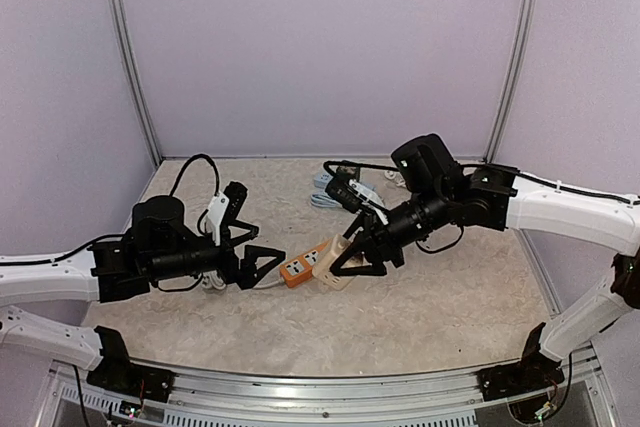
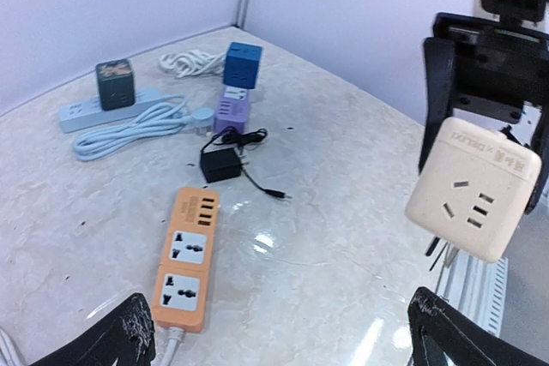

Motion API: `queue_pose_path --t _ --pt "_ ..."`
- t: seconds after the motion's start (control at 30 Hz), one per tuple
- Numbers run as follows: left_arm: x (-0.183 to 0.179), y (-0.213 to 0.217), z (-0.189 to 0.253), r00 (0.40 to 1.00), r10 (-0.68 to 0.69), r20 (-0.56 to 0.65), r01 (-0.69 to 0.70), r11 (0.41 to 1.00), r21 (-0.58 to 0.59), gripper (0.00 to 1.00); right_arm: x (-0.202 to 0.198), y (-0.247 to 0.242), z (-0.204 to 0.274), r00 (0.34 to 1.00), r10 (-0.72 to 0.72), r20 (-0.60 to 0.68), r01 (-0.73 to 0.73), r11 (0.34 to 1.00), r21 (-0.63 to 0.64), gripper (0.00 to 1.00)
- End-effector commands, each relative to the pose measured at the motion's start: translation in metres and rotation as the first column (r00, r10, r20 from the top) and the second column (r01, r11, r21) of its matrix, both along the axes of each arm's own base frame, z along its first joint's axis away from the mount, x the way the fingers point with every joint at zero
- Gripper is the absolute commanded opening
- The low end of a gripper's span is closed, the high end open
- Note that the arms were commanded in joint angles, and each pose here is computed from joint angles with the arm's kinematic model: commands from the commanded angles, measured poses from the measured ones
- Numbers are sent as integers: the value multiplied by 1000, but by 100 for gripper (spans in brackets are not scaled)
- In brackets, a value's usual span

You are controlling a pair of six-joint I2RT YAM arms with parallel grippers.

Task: Insert the plug
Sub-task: Pass from the left arm to the right, then adjust the socket at the center of the board.

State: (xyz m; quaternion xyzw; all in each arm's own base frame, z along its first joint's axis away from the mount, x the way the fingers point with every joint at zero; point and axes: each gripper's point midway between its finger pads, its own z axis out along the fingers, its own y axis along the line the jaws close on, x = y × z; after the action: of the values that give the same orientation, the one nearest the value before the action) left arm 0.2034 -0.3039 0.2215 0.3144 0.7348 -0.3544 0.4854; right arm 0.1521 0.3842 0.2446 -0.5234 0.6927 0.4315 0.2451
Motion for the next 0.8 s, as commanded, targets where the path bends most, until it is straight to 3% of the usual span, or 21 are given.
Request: queue_pose_path --t 0.0,0.57,0.77 --pt "31 23 -18 980 193 -48 -192 981 24 99 38 -10 4 986 -160 38 162 986 -44 0" --pt "46 27 -90 952 288 -106 -275 954 120 99 113 3 -8 911 -409 47 411 897 -161 0" --pt "40 24 -108 960 271 -63 -257 950 178 99 127 27 -28 909 -416 -28 400 888 -226 0"
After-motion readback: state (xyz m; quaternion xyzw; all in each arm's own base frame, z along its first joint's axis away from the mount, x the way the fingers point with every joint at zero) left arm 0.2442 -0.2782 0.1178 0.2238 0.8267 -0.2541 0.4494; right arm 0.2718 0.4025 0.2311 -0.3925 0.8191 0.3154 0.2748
